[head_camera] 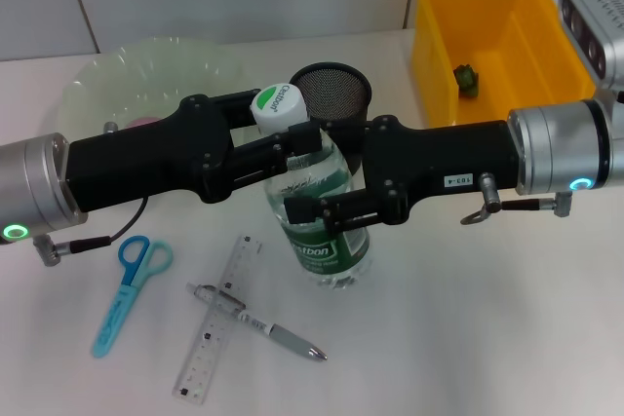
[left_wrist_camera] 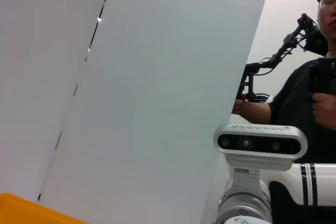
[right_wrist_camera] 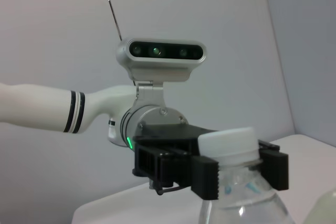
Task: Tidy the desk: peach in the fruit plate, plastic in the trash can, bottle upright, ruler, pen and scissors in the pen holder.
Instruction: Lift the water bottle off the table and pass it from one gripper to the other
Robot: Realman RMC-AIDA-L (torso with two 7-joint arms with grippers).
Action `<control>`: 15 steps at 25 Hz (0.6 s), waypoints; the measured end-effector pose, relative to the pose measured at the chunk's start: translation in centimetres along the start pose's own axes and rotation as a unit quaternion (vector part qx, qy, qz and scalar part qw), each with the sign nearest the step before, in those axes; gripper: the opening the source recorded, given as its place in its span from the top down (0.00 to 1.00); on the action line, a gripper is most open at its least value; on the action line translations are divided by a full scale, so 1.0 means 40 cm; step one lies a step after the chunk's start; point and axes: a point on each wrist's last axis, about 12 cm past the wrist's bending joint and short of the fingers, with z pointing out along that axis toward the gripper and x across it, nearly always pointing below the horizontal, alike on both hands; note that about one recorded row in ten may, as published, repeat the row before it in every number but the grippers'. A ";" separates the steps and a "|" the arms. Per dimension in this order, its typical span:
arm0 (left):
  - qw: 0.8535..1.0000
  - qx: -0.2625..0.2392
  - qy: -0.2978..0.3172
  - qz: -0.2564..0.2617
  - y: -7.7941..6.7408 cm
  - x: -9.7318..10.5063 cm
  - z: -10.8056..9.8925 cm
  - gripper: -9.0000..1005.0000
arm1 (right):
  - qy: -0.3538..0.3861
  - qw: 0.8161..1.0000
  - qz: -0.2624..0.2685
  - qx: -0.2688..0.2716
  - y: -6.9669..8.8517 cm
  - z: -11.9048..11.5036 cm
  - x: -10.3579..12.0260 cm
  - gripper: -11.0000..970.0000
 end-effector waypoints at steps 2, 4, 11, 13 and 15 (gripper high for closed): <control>1.000 0.001 0.000 0.000 -0.001 0.000 0.000 0.54 | -0.002 1.000 0.001 0.002 -0.001 -0.002 -0.001 0.16; 1.000 0.001 -0.001 0.000 -0.001 0.000 -0.001 0.55 | -0.003 1.000 0.001 0.002 -0.001 -0.002 -0.002 0.16; 1.000 0.001 -0.002 0.001 -0.002 0.000 -0.003 0.54 | -0.008 1.000 0.003 0.008 0.000 -0.008 0.004 0.16; 1.000 0.001 -0.003 0.001 -0.002 -0.001 -0.004 0.54 | -0.008 1.000 0.002 0.011 -0.001 -0.010 0.005 0.16; 1.000 0.001 -0.003 0.001 -0.002 -0.001 -0.004 0.54 | -0.008 1.000 0.002 0.012 -0.001 -0.010 0.006 0.16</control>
